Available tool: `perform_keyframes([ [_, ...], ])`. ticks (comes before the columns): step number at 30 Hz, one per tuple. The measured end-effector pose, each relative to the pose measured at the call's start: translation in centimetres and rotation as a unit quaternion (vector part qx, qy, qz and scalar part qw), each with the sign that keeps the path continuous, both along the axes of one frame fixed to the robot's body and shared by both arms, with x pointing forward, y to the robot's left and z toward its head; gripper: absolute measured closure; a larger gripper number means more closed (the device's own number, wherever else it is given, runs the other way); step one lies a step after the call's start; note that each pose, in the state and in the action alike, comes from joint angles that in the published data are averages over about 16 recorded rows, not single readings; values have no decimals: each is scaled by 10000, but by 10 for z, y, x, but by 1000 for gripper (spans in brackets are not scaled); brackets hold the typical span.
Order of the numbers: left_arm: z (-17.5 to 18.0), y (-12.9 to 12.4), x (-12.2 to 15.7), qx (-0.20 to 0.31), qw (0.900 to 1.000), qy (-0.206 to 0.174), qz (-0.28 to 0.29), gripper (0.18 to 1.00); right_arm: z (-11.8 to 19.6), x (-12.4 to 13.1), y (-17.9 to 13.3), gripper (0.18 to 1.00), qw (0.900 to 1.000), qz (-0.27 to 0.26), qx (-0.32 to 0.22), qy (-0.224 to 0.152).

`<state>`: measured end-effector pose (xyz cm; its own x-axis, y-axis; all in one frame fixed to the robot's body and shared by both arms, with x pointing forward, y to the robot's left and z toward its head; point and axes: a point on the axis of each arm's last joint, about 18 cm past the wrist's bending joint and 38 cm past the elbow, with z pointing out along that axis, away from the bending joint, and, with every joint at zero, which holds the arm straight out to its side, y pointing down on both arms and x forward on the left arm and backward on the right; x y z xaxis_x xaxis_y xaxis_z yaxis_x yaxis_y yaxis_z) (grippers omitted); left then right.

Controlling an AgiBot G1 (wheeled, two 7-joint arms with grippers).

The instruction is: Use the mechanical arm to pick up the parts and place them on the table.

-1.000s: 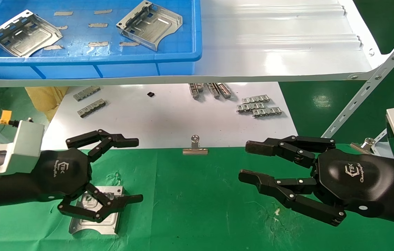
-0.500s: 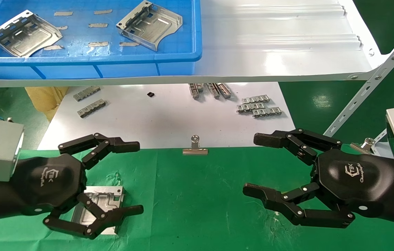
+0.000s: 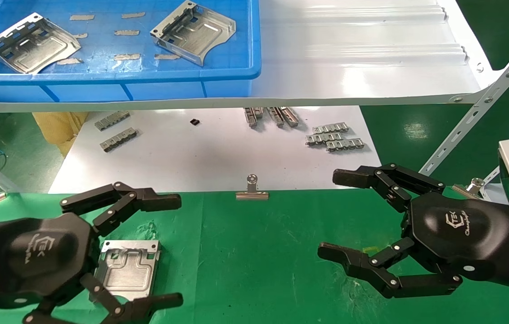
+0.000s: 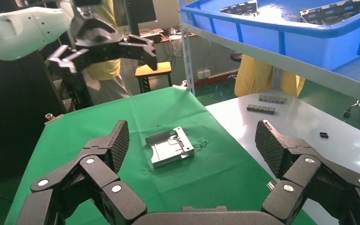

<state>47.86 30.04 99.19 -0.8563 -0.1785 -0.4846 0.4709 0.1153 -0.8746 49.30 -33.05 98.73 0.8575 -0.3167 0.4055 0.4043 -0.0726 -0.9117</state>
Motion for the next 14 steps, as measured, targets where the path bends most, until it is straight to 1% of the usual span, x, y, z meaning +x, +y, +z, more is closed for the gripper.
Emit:
perform_keyframes([
  [6,1,-1,-7,-16,10000,29,-41,183,0,0,0,182,10000,-1,1,1],
  [14,1,-2,-9,-21,10000,25,-48,183,0,0,0,178,10000,-2,1,1],
])
